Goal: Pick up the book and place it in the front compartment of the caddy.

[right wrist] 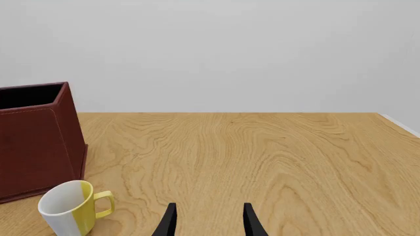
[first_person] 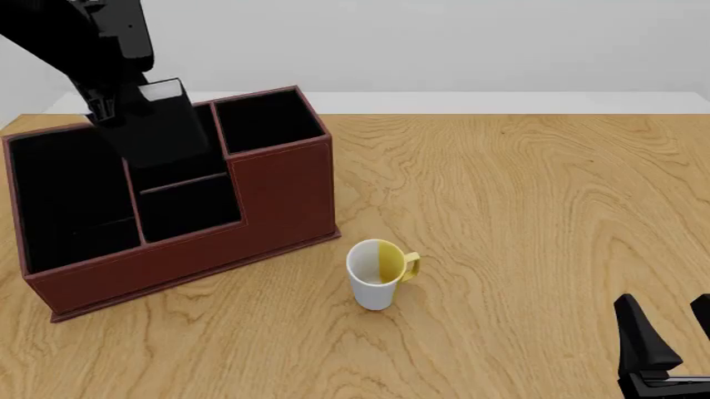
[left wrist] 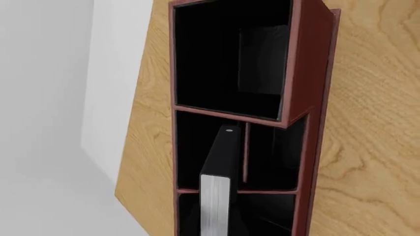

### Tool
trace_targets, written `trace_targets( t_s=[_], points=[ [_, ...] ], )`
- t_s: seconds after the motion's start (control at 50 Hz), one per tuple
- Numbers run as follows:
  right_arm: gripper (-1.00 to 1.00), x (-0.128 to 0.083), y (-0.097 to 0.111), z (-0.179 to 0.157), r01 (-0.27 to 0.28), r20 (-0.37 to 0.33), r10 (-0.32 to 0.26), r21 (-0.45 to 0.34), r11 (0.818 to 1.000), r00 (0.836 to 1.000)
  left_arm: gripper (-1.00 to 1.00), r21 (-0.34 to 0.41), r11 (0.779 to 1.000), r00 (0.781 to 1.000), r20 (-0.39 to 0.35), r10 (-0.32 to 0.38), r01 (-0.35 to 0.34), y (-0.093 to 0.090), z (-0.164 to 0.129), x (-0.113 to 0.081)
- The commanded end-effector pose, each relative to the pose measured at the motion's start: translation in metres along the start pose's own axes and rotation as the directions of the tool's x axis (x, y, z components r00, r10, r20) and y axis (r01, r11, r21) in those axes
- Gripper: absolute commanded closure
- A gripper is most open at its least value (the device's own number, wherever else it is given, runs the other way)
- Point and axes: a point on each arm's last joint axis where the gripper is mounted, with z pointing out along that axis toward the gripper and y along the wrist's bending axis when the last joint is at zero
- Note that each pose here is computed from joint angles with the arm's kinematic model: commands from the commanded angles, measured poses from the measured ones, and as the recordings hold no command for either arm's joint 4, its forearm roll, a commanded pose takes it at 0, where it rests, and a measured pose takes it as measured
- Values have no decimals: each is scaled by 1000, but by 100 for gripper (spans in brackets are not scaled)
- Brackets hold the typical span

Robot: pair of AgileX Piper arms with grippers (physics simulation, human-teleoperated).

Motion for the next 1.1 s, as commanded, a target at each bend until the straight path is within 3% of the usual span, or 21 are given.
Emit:
trace_targets(
  t_s=[0.02,0.36,0.62,1.1],
  points=[
    [-100,0,0,0,0,0,0,0,1000,1000,100,22,997,997,-1,73,-73,1,9,-5],
    [-100,0,0,0,0,0,0,0,1000,1000,100,17,996,996,-23,83,-83,11,16,6],
    [-100,0,0,0,0,0,0,0,1000,1000,100,43,996,997,-7,81,-80,3,22,-6],
    [-100,0,0,0,0,0,0,0,1000,1000,100,58,996,997,-15,70,-69,6,34,-6]
  ],
)
